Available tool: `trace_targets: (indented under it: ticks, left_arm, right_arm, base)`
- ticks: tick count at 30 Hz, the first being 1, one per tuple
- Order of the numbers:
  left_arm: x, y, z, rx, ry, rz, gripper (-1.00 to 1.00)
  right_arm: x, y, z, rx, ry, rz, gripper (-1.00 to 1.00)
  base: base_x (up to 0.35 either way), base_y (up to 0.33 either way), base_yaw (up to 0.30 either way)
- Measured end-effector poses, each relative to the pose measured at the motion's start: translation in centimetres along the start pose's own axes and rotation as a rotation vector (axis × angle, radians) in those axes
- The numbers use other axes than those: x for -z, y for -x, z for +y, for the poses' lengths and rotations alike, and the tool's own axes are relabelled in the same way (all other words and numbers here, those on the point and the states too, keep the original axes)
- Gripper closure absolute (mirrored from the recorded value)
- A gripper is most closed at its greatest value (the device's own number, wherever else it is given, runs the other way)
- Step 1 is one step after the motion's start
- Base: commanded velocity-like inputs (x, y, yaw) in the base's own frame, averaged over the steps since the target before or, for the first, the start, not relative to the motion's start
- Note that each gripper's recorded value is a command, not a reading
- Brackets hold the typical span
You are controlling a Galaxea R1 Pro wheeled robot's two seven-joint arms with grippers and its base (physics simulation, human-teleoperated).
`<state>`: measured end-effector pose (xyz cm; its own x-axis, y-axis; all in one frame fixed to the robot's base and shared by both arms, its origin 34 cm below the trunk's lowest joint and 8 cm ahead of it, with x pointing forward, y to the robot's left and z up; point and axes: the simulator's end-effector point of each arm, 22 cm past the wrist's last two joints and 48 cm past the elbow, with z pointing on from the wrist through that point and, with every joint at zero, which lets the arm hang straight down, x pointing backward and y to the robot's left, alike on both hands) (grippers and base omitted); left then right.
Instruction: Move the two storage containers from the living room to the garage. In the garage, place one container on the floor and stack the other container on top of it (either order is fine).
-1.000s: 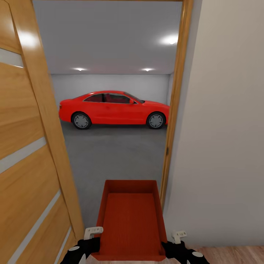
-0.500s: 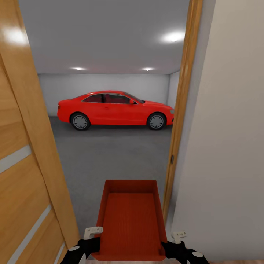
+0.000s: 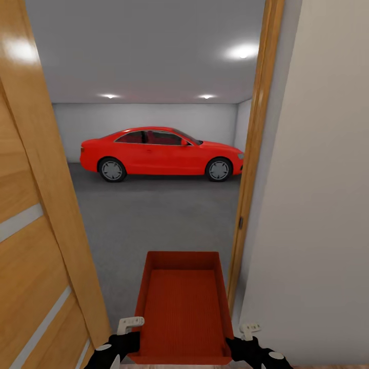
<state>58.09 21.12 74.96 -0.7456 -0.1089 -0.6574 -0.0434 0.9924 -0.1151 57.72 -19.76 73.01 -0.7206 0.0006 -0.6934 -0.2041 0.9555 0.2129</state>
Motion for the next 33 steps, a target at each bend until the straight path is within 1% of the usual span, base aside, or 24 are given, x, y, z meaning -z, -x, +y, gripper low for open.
trace_targets:
  ticks: [8,15,24,33]
  left_arm:
    - [0.00,-0.03,0.00,0.000,0.000,0.001,1.00]
    - [0.01,-0.07,-0.02,0.000,0.000,0.003,1.00]
    - [0.00,-0.07,-0.32,-0.001,-0.002,0.003,1.00]
    - [0.04,-0.07,-0.51,-0.002,-0.003,0.002,1.00]
  right_arm:
    - [0.00,-0.02,0.00,0.000,0.000,0.001,1.00]
    - [0.01,-0.06,-0.02,-0.001,0.000,0.003,1.00]
    - [0.11,-0.05,-0.29,-0.001,0.001,0.003,1.00]
    - [0.21,-0.03,-0.45,-0.002,0.002,0.002,1.00]
  base:
    - [0.000,0.000,0.001]
    - [0.000,0.000,0.146]
    - [0.006,0.002,0.019]
    - [0.226,0.087,0.000]
